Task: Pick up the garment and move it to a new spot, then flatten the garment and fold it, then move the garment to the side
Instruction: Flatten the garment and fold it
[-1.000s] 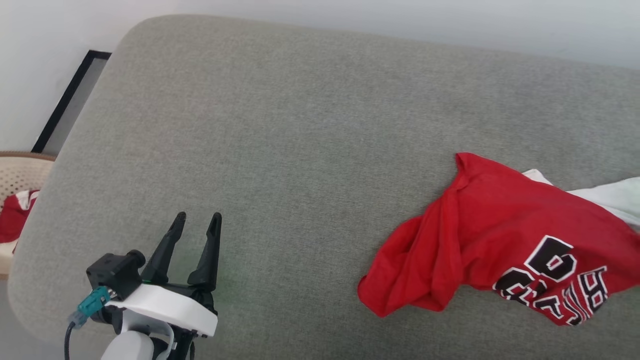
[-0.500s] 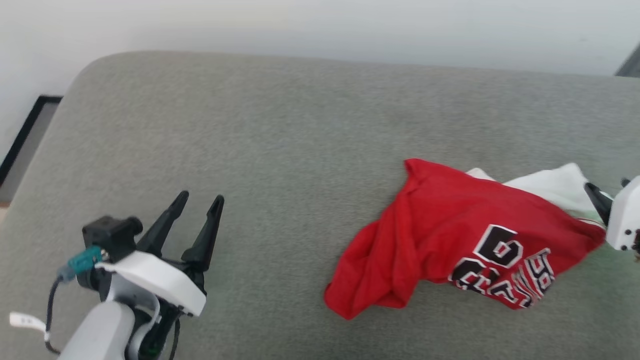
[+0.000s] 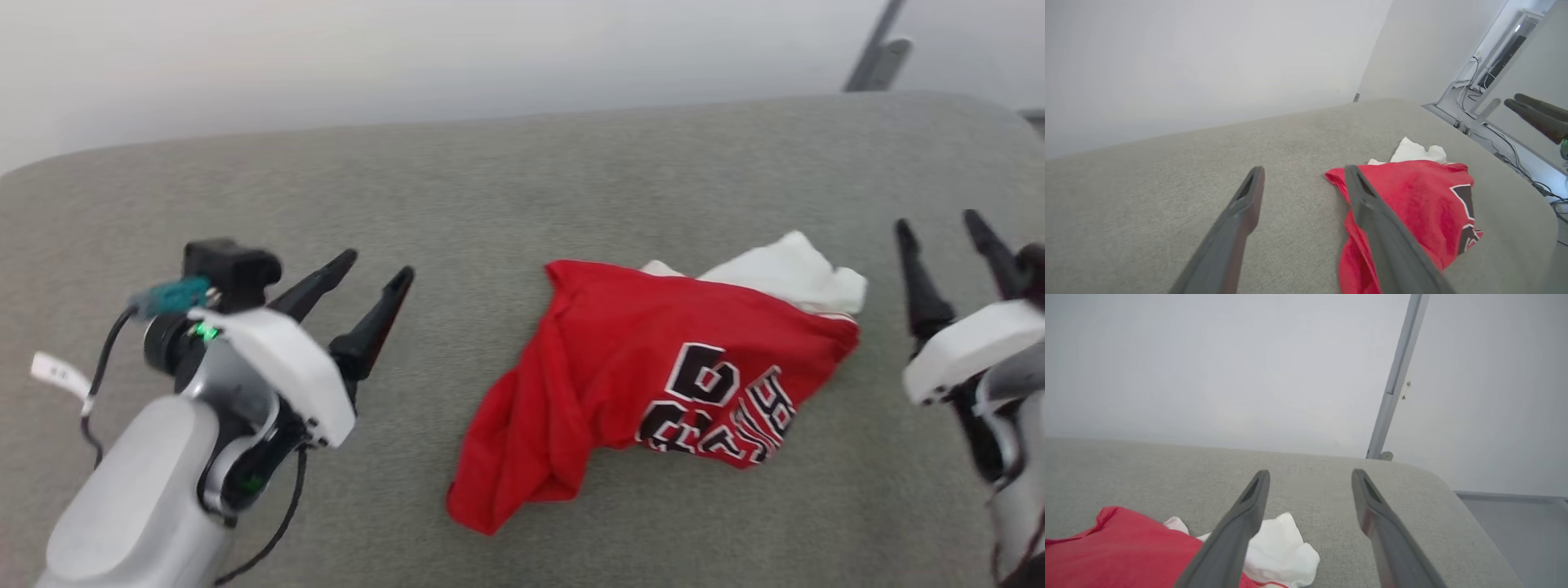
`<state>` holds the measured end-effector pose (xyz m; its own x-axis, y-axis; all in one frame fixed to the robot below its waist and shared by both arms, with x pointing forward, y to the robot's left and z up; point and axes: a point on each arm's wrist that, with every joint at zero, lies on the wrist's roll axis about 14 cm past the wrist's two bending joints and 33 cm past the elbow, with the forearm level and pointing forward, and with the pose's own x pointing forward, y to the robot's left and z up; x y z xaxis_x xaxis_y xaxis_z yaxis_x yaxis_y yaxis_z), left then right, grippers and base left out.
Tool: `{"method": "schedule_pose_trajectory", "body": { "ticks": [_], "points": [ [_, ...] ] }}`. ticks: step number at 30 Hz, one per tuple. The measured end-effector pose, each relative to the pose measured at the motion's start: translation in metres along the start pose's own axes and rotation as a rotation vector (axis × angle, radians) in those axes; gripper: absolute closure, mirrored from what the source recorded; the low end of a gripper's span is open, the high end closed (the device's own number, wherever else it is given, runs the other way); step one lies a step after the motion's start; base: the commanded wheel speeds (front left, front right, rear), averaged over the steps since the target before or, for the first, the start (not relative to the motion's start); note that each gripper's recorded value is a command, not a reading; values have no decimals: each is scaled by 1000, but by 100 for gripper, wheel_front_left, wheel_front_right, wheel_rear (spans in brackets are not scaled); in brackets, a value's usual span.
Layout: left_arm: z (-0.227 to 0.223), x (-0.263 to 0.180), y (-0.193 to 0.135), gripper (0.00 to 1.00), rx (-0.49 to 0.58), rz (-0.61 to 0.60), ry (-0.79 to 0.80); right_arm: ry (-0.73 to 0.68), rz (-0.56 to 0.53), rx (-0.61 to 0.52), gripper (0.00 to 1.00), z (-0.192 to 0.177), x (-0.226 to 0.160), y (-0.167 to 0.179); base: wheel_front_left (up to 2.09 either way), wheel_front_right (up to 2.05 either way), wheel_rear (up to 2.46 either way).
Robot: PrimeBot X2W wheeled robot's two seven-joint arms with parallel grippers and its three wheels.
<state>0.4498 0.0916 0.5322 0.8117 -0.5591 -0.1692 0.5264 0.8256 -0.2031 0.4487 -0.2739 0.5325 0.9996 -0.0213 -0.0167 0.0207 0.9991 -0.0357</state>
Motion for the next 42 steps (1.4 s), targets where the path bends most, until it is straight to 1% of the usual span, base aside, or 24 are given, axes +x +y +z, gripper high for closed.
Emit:
{"method": "schedule_pose_trajectory", "body": {
  "ticks": [3,7,10,12,15,20,25,31,32,33,40,42],
  "points": [
    [0,21,-17,0,32,-69,64,-73,-25,22,0,4,-16,7,0,0,0],
    [-3,48,-42,0,40,-159,152,-110,-61,31,0,-1,-38,10,0,0,0],
    [-15,65,-50,0,49,-192,249,-121,-88,37,0,-4,-49,10,0,0,0],
    [-20,70,-53,0,51,-202,281,-122,-94,36,0,-5,-52,10,0,0,0],
    [-40,82,-64,0,32,-230,393,-123,-133,27,0,-6,-60,0,0,0,0],
    [-81,91,-69,0,25,-231,600,-127,-177,35,0,-9,-72,-6,0,0,0],
    [-118,92,-71,0,2,-216,768,-106,-213,38,0,-17,-77,-14,0,0,0],
    [-152,86,-65,0,35,-187,911,-83,-221,46,0,-26,-76,-14,0,0,0],
    [-155,86,-63,12,56,-190,921,-76,-218,46,0,-28,-75,-13,0,0,0],
    [-157,86,-61,100,79,-193,927,-73,-217,49,0,-29,-74,-12,0,0,0],
    [-149,90,-42,100,19,-150,890,-89,-221,54,0,-25,-68,-14,0,0,0],
    [-139,91,-27,100,18,-111,859,-93,-224,58,0,-25,-66,-14,0,0,0]
  ]
}}
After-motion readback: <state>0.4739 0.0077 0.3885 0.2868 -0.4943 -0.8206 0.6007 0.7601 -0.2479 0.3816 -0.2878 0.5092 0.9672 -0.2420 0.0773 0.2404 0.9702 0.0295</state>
